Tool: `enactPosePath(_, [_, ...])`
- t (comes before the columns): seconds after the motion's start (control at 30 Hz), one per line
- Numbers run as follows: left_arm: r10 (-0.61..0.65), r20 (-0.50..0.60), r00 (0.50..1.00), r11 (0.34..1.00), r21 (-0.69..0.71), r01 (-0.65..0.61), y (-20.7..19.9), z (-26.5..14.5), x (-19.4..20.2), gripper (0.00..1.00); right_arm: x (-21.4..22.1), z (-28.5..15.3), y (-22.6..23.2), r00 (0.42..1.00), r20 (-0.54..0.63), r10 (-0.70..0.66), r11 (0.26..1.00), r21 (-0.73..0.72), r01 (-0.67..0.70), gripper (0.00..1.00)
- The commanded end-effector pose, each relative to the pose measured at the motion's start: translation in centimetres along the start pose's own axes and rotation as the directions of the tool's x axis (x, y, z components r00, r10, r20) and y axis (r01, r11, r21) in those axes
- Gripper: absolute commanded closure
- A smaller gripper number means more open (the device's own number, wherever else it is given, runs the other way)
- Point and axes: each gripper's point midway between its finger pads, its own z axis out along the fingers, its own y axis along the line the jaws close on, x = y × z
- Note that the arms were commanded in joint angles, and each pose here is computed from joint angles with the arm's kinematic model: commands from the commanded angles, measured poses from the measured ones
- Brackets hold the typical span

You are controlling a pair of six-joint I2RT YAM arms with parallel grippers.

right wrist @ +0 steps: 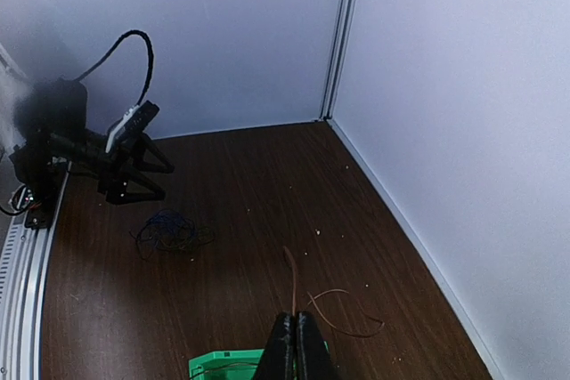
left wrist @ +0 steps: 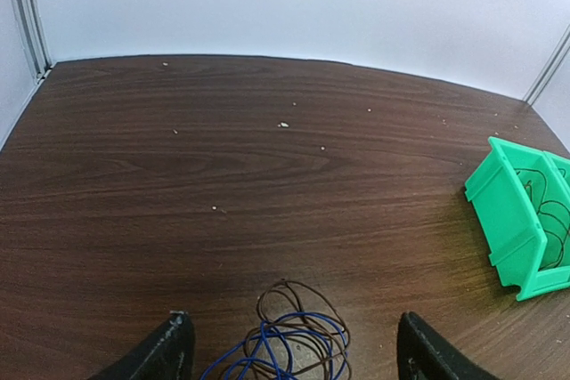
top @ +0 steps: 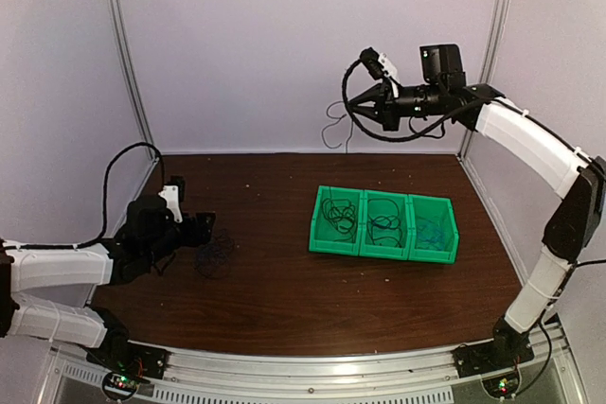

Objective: Untangle the cables

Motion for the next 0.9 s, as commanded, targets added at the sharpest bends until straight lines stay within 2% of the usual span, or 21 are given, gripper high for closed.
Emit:
enactPosePath(0.0, [-0.009,0.043,0.999,1.000,-0.002,0.009,0.0,-0.2,-0.7,0.21,5.2,1.9,-1.0,0.994,-0.109,-0.030,0.999,0.021,0.032,1.00])
enactPosePath(0.47, [-0.003,0.047,0.999,1.000,-0.024,0.004,0.5,-0.5,-0.4,0.21,17.9,4.9,-0.2,0.930,-0.359,-0.071,0.996,-0.070,0.050,1.00])
enactPosePath(0.67, [-0.009,0.044,0.999,1.000,-0.021,0.010,0.5,-0.3,-0.4,0.21,22.9,6.1,2.8,0.855,-0.503,-0.123,0.986,-0.162,0.047,1.00])
enactPosePath(0.87, [-0.016,0.040,0.999,1.000,-0.019,0.017,0.5,-0.4,-0.3,0.21,26.5,7.2,3.0,0.797,-0.592,-0.121,0.987,-0.154,0.036,1.00])
